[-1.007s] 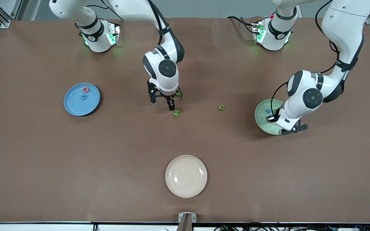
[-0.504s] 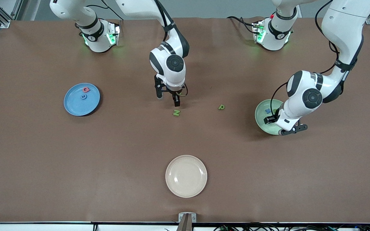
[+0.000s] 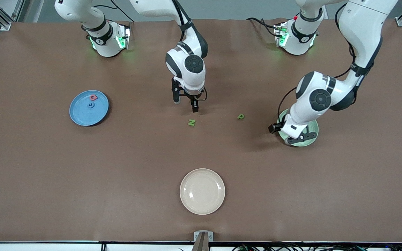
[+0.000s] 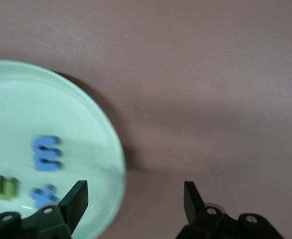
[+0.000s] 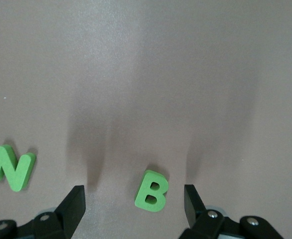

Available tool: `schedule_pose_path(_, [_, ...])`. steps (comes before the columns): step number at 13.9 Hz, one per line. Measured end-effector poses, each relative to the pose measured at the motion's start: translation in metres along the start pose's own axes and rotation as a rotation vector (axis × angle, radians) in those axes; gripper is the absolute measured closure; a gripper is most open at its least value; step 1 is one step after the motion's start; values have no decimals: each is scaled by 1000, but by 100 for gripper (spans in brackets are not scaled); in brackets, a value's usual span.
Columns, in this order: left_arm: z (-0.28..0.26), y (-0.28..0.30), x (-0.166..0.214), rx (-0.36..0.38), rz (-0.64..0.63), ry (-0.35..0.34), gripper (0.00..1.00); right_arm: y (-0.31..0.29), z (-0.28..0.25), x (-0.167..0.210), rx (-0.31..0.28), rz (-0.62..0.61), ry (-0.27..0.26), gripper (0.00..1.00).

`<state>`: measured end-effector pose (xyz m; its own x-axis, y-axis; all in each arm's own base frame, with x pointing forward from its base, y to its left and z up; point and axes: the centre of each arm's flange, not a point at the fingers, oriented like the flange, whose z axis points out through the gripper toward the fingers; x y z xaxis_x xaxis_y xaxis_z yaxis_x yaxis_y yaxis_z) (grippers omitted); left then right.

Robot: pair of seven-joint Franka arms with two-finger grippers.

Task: Sort uppercase to blue plate, lowercase to green plate
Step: 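Grasp the B with the right gripper while the left gripper grasps a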

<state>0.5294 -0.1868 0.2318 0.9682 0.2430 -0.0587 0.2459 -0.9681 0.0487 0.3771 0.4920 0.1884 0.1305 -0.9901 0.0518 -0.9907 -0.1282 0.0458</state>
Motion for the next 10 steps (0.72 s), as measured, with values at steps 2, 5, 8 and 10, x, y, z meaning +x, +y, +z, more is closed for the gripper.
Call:
schedule_pose_path(2, [-2,28,-15,-6,-16,5,13,0,1,1,-2,1,3,26])
schedule_pose_path(5, [-1,68,-37,-15,-58,5,11,1,9,2,-6,1,14,27])
schedule_pose_path(8, [10,94,-53,-17,-121,-16,2,2,13,1,-2,-2,14,28])
schedule_pose_path(10, [22,102,-62,-11,-166,-39,1,2,13,0,-1,-2,13,29])
